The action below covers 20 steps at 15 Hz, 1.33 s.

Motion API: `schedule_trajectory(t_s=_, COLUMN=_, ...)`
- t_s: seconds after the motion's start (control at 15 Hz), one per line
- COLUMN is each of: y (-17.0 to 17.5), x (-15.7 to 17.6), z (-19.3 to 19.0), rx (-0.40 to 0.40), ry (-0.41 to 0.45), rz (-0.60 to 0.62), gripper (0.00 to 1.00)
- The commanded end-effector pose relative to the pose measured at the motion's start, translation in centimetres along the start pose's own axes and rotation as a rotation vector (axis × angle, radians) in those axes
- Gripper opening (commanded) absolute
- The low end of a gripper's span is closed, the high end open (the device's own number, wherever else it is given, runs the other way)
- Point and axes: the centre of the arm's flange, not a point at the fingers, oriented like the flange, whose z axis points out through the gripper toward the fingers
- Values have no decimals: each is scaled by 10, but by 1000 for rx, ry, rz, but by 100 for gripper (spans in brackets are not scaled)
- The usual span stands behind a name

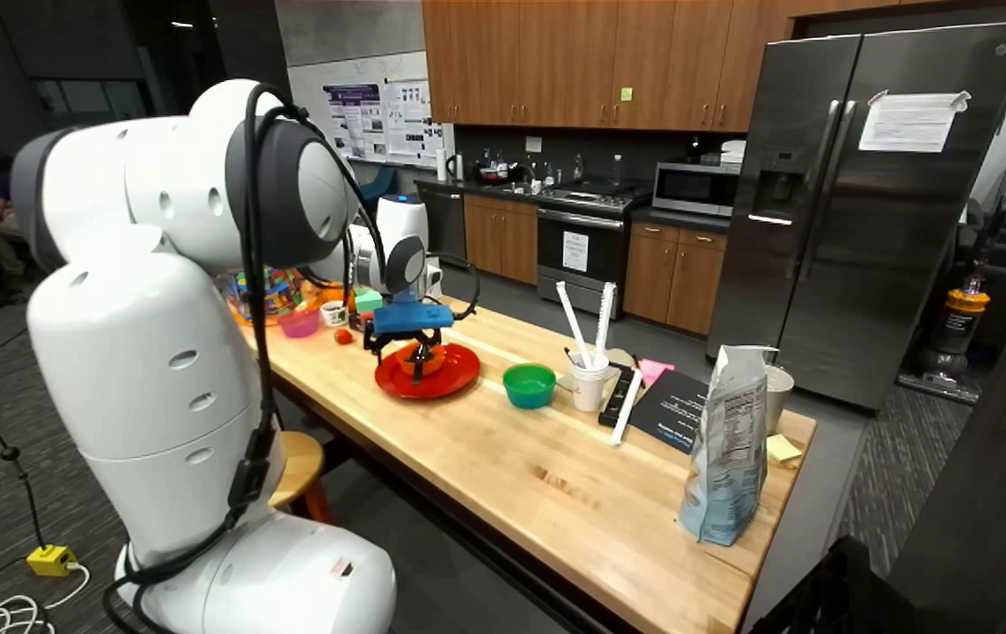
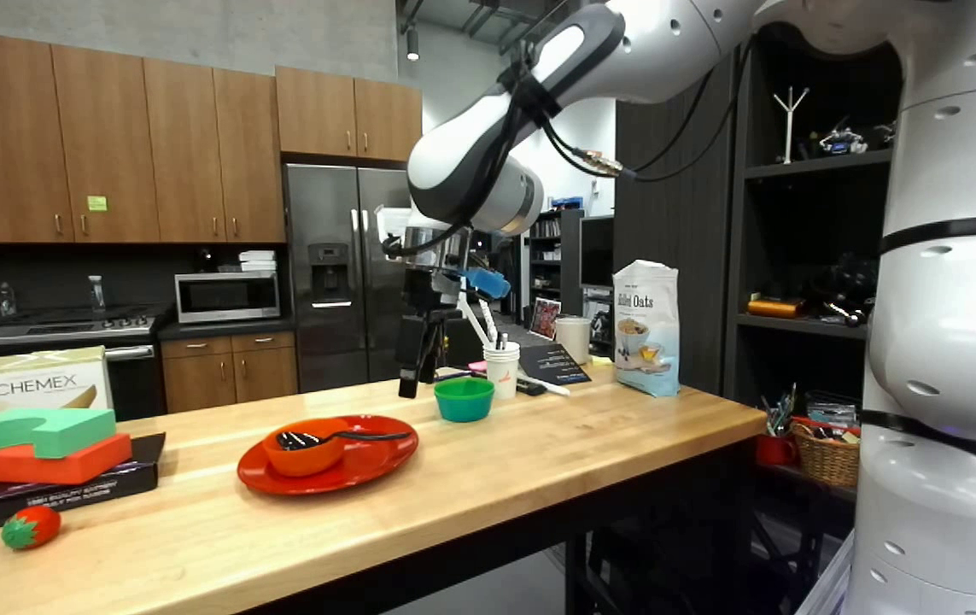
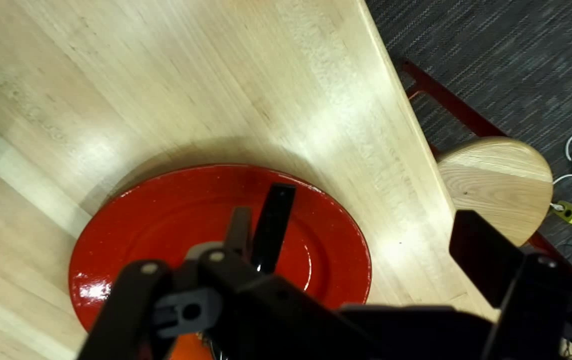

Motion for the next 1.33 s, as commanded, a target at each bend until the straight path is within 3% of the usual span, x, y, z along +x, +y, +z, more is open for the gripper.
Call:
schedule_trajectory(t_s=0.0, y=0, x=0, z=0, rx=0, ry=0, rz=0, gripper=100)
schedule_trajectory(t_s=0.27, y=25, x=14, z=2, rx=-15, ry=-55, rz=-45, gripper=100)
schedule_trajectory(t_s=0.8, y=17, x=66, z=27, rx=-32, ry=-106, rz=-222, gripper=100)
schedule_trajectory(t_s=1.07, y=7, x=84, z=39, rx=-6, ry=-131, rz=-242, gripper=100)
schedule_trajectory(t_s=1.27, y=2, x=89, z=49, rx=-35, ry=-209, rz=-231, gripper=100)
